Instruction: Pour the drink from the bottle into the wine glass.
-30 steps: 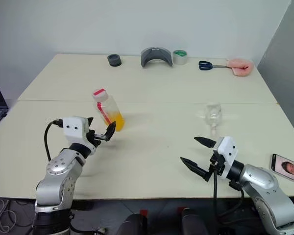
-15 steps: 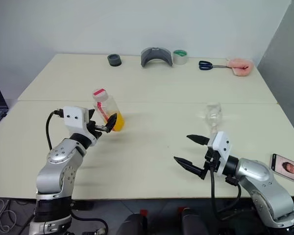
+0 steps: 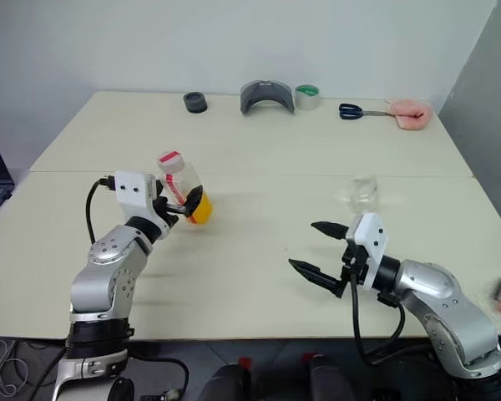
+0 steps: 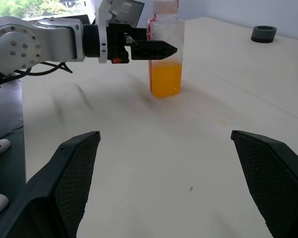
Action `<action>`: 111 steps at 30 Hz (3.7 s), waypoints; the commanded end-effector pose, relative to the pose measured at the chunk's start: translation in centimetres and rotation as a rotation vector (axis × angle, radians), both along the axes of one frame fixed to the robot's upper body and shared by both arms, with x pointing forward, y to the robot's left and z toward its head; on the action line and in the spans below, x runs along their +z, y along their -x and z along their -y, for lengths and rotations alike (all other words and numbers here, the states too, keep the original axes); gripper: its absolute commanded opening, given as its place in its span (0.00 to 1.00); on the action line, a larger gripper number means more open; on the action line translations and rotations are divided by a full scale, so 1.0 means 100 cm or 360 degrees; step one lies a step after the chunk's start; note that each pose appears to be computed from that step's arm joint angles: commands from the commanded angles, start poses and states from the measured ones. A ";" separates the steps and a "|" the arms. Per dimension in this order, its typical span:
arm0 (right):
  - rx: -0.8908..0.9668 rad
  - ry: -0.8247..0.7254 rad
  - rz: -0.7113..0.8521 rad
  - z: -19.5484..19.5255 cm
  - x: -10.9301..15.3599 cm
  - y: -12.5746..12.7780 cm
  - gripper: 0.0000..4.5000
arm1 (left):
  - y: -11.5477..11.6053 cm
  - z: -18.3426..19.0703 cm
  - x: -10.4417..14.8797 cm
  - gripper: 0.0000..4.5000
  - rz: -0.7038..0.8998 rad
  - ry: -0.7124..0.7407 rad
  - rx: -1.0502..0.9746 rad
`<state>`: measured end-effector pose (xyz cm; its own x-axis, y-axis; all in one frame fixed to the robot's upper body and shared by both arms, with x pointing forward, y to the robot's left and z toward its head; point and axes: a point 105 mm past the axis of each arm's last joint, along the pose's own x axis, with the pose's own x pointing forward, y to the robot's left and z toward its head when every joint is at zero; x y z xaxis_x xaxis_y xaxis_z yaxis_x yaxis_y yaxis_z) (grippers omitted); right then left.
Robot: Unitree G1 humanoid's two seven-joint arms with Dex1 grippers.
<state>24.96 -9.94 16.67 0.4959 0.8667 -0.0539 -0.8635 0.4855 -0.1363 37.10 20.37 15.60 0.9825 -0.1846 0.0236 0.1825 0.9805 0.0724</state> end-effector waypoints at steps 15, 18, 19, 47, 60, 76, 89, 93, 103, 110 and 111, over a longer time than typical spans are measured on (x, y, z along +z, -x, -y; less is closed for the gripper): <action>0.0056 -0.0003 0.0054 -0.006 0.011 0.006 1.00 | -0.016 0.017 0.022 0.99 0.0160 -0.0027 -0.0084; 0.0059 -0.0005 0.0053 -0.007 0.010 0.006 1.00 | -0.017 0.019 0.022 0.99 0.0170 -0.0021 -0.0080; 0.0059 -0.0005 0.0054 -0.007 0.010 0.006 1.00 | -0.018 0.019 0.022 0.99 0.0172 -0.0020 -0.0080; 0.0067 0.0022 0.0058 -0.006 0.007 0.004 1.00 | -0.022 0.010 0.027 0.65 0.0224 -0.0083 0.0020; -0.0002 0.0011 0.0104 0.000 0.015 -0.002 1.00 | -0.009 0.025 0.025 0.40 0.0230 0.0000 -0.0177; -0.0225 -0.0064 0.0195 0.012 0.033 -0.013 1.00 | 0.006 0.077 0.033 0.40 0.0232 -0.0050 -0.0796; -0.0250 -0.0282 0.0130 -0.003 0.061 -0.015 1.00 | 0.032 0.131 0.025 0.40 0.0188 -0.0179 -0.1352; -0.0251 -0.0307 0.0108 -0.009 0.073 -0.016 1.00 | 0.035 0.141 0.024 0.40 0.0181 -0.0196 -0.1480; -0.0221 -0.0294 0.0165 -0.034 0.079 -0.024 1.00 | 0.037 0.160 0.028 0.40 0.0171 -0.0183 -0.1750; -0.0223 -0.0236 0.0183 -0.050 0.073 -0.031 1.00 | 0.038 0.167 0.030 0.40 0.0167 -0.0218 -0.1861; -0.0224 -0.0234 0.0185 -0.051 0.073 -0.032 1.00 | 0.038 0.167 0.030 0.40 0.0167 -0.0222 -0.1865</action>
